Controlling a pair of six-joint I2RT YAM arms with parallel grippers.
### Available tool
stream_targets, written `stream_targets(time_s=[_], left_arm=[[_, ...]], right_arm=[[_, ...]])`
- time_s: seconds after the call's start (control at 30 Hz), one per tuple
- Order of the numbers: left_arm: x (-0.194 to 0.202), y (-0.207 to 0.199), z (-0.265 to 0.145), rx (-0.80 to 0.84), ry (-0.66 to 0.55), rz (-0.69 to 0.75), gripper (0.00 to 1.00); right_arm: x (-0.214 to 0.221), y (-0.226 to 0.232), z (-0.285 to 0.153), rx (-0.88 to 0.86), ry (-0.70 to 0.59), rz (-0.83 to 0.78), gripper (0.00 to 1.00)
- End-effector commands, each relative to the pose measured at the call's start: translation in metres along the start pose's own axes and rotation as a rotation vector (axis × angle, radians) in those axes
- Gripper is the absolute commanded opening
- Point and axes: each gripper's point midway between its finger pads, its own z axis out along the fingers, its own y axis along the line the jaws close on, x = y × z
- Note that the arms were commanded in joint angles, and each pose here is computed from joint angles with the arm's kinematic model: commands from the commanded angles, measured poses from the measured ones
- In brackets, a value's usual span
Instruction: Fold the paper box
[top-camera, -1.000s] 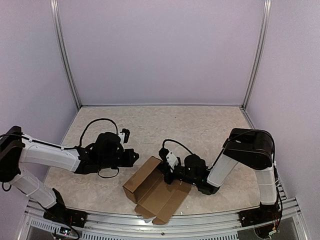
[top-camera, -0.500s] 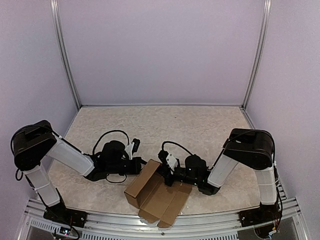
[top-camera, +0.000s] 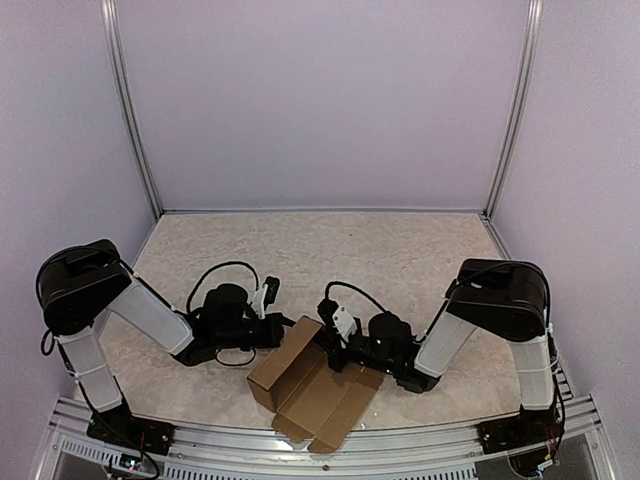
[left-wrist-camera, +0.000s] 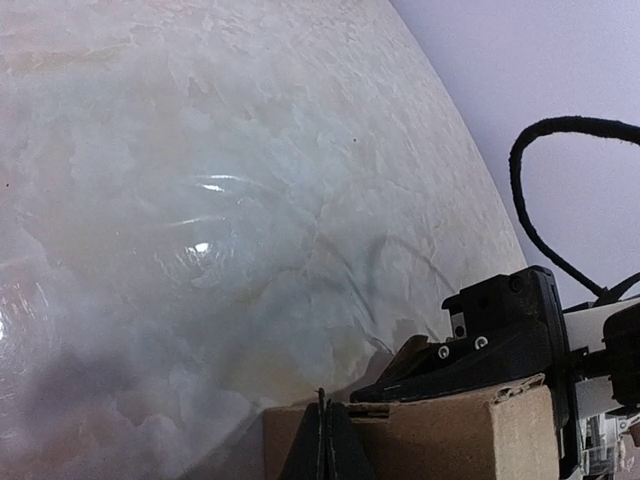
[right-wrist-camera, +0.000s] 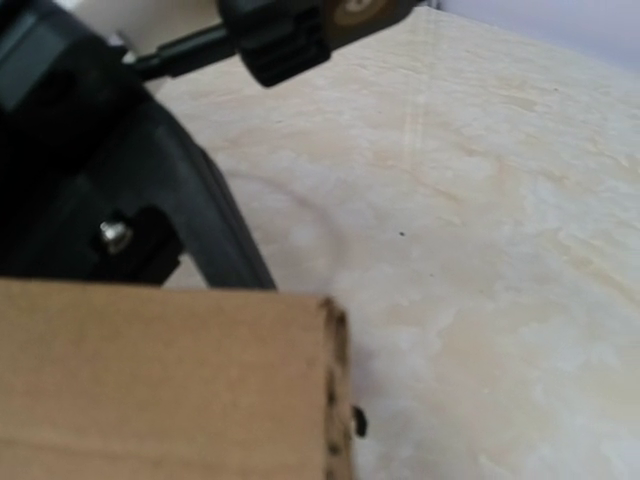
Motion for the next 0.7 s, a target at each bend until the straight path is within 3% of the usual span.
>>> stream_targets(time_s=[0.0,0.67], left_arm=[[0.016,-0.051,0.002,0.22,0.082,0.047,0.0],[0.023,-0.08,0.003,0.317,0.114,0.1,0.0]], right_arm=[[-0.017,-0.009,0.009,0.083,-0.028,0.041,0.0],[0.0,-0.045,0.018,0.312,0.087,0.087,0.0]])
